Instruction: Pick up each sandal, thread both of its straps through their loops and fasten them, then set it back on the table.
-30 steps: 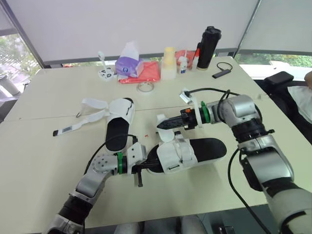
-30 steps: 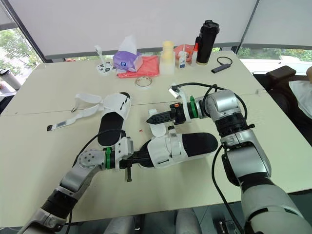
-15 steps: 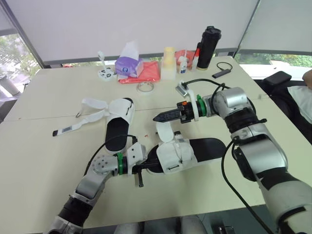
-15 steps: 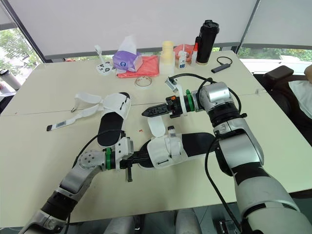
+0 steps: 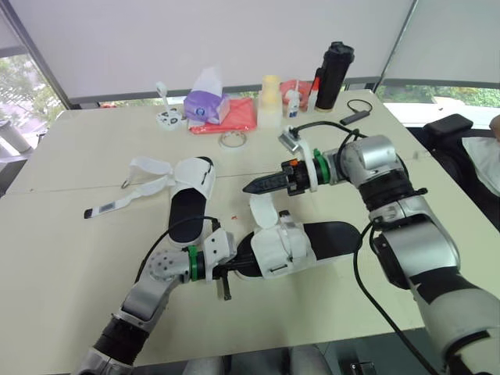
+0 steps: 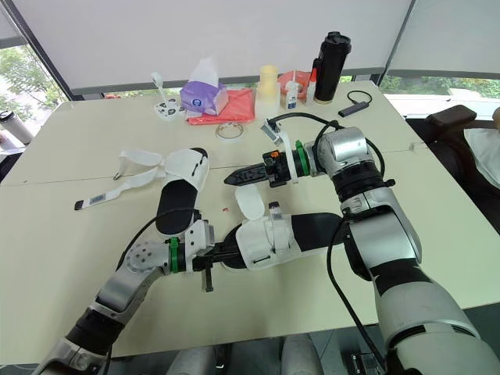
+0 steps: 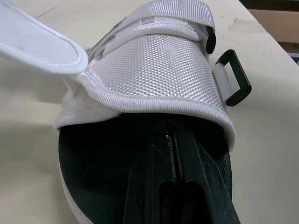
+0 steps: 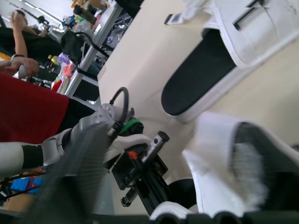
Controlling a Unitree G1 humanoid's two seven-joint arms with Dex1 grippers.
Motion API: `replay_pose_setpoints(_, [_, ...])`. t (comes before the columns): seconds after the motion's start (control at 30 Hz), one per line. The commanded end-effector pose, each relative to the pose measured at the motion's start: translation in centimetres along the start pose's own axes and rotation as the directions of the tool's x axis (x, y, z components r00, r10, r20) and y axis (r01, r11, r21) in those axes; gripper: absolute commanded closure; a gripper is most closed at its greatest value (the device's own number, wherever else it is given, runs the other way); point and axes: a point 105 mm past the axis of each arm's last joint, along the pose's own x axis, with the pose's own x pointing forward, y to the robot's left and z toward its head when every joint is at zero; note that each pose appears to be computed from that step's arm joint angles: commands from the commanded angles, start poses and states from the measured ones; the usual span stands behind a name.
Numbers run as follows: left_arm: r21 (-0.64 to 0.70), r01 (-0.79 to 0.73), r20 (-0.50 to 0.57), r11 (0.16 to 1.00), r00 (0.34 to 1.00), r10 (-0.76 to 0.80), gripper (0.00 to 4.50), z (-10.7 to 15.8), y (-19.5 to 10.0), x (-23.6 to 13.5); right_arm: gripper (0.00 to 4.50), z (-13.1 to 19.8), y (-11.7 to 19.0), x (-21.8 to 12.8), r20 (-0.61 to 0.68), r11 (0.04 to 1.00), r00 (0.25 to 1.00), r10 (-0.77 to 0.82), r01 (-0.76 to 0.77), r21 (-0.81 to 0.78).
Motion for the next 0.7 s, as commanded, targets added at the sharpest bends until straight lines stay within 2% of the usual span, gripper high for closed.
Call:
replay_pose_setpoints(0.03, [0.004, 0.011, 0.004, 1.0, 1.0, -0.011, 4.5, 0.2, -0.5, 0.2, 2.26, 1.4, 1.8, 0.2, 0.032, 0.996, 0.997, 0.067, -0.065, -0.064])
replay_pose_setpoints(0.17, [0.002, 0.011, 0.006, 1.0, 1.0, -0.011, 4.5, 0.2, -0.5, 0.2, 4.28, 1.4, 2.2, 0.2, 0.035, 0.995, 0.996, 0.079, -0.076, -0.071])
replay_pose_setpoints(0.2, [0.002, 0.012, 0.007, 1.0, 1.0, -0.012, 4.5, 0.2, -0.6, 0.2, 4.4, 1.4, 2.3, 0.3, 0.035, 0.994, 0.996, 0.081, -0.078, -0.074])
replay_pose_setpoints(0.4, [0.002, 0.014, 0.009, 1.0, 1.0, -0.014, 4.5, 0.2, -0.7, 0.3, 4.4, 1.8, 3.4, 0.0, 0.037, 0.985, 0.995, 0.092, -0.086, -0.152])
replay_pose_setpoints(0.6, [0.0, 0.009, 0.006, 1.0, 1.0, -0.009, 4.5, 0.1, -0.5, 0.2, 4.4, -0.1, 5.2, -0.7, -0.007, 0.892, 0.999, 0.039, -0.038, -0.45])
replay_pose_setpoints(0.7, [-0.006, 0.003, 0.001, 1.0, 1.0, -0.003, 4.5, 0.0, -0.4, 0.0, 4.4, -3.4, 5.5, -1.2, -0.072, 0.789, 0.997, -0.04, -0.013, -0.614])
